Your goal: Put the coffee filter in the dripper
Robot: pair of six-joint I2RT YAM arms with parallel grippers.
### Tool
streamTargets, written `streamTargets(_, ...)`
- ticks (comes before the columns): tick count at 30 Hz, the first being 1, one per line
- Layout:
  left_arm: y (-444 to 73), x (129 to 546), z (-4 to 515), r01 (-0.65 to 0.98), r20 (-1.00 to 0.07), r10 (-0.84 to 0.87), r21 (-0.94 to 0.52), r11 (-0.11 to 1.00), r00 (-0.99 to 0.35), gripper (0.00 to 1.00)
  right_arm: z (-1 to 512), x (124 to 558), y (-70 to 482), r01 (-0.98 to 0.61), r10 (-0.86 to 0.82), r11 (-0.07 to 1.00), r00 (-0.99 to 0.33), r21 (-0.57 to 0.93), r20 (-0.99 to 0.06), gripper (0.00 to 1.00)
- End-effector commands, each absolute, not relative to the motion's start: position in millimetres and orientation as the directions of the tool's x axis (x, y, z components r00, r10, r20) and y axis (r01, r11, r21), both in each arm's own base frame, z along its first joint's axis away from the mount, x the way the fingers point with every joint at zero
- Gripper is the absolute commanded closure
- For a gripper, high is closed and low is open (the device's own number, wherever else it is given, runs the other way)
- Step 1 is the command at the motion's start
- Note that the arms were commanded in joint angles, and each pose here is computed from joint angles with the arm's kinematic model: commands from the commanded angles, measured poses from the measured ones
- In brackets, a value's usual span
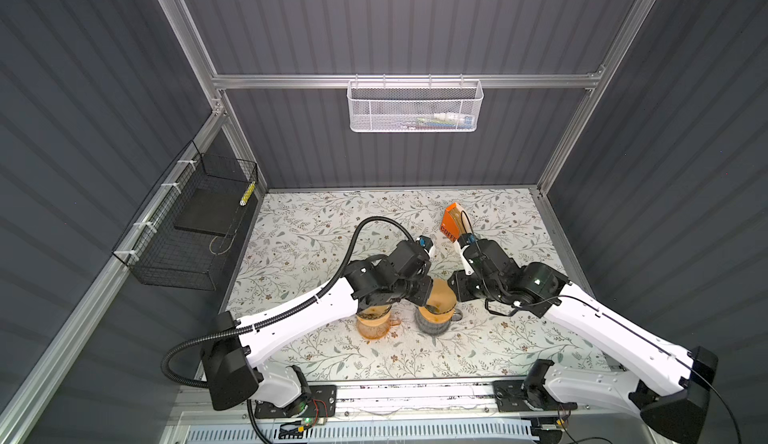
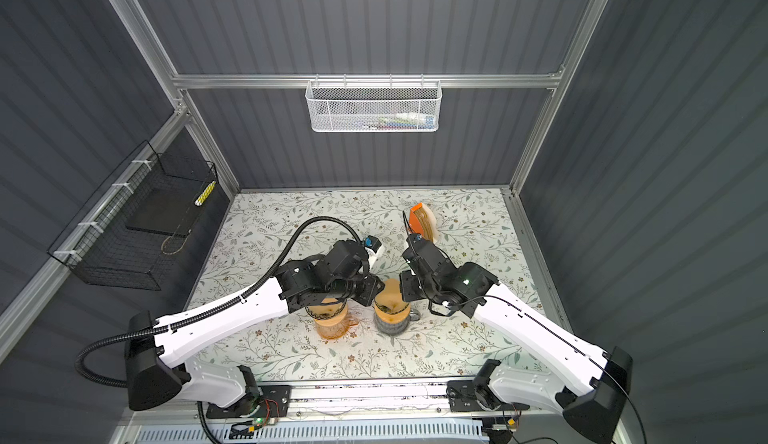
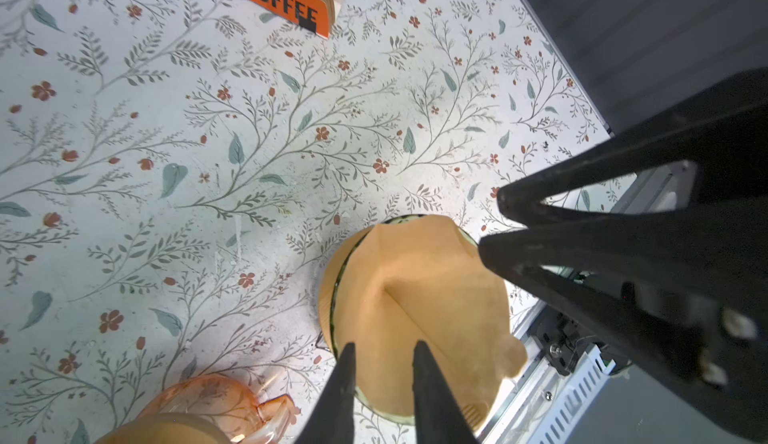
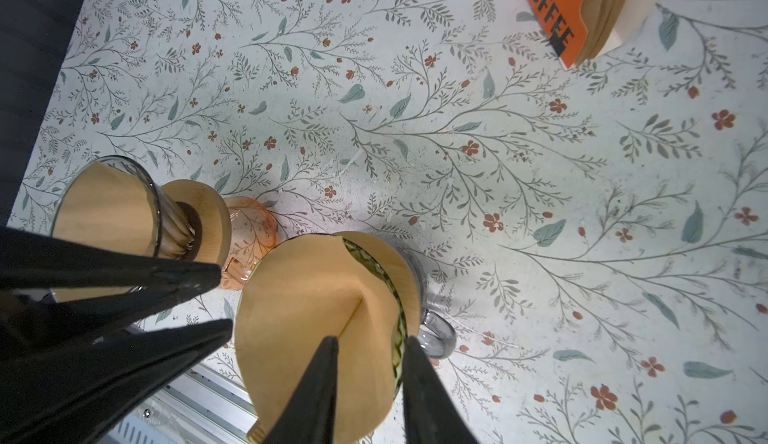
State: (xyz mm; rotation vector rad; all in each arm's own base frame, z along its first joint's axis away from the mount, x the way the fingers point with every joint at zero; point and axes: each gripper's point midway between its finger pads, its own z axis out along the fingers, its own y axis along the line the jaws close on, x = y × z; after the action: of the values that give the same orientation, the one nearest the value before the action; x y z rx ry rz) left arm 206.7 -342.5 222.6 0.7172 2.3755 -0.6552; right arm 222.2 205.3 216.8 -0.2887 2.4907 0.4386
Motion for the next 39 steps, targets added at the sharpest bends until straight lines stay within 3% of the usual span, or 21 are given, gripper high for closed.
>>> streamTargets(1,-327,227,259,0.563,-0.719,0.237,-0.252,0.787,-0.653,0.71,240,226,194,-0.29,-0.077,0.93,-0.757,0.227,-0.649,0.67)
streamTargets(5,-297,253,272,0.478,-0.749,0.141,-0.254,0.841,-0.647,0.58,255,236,175,-0.26,-0.039,0.942,-0.712,0.212,-0.701,0.52)
streamTargets(7,-277,268,276,0.426,-0.761,0.081,-0.269,0.864,-0.644,0.36,265,242,163,-0.239,-0.005,0.947,-0.683,0.216,-0.731,0.43)
streamTargets(9,-255,281,277,0.372,-0.768,0.044,-0.258,0.892,-0.638,0.14,273,248,152,-0.226,0.016,0.95,-0.651,0.214,-0.759,0.2)
streamTargets(10,-244,288,278,0.344,-0.777,0.031,-0.242,0.907,-0.629,0.06,276,251,144,-0.208,0.032,0.955,-0.636,0.211,-0.771,0.03)
streamTargets(11,-234,294,278,0.316,-0.78,0.022,-0.227,0.921,-0.625,0.02,278,254,138,-0.197,0.043,0.958,-0.626,0.211,-0.779,0.01)
streamTargets(20,-132,344,249,0.065,-0.783,-0.098,-0.174,0.983,-0.614,0.0,251,291,83,-0.062,0.093,0.986,-0.57,0.155,-0.817,0.01)
streamTargets(30,-27,381,178,-0.185,-0.808,-0.2,-0.115,0.976,-0.555,0.0,214,335,18,0.116,0.131,0.99,-0.501,0.084,-0.855,0.01)
streamTargets(39,3,401,133,-0.206,-0.865,-0.077,0.031,0.978,-0.495,0.0,173,354,-21,0.236,0.145,0.971,-0.426,0.045,-0.893,0.01)
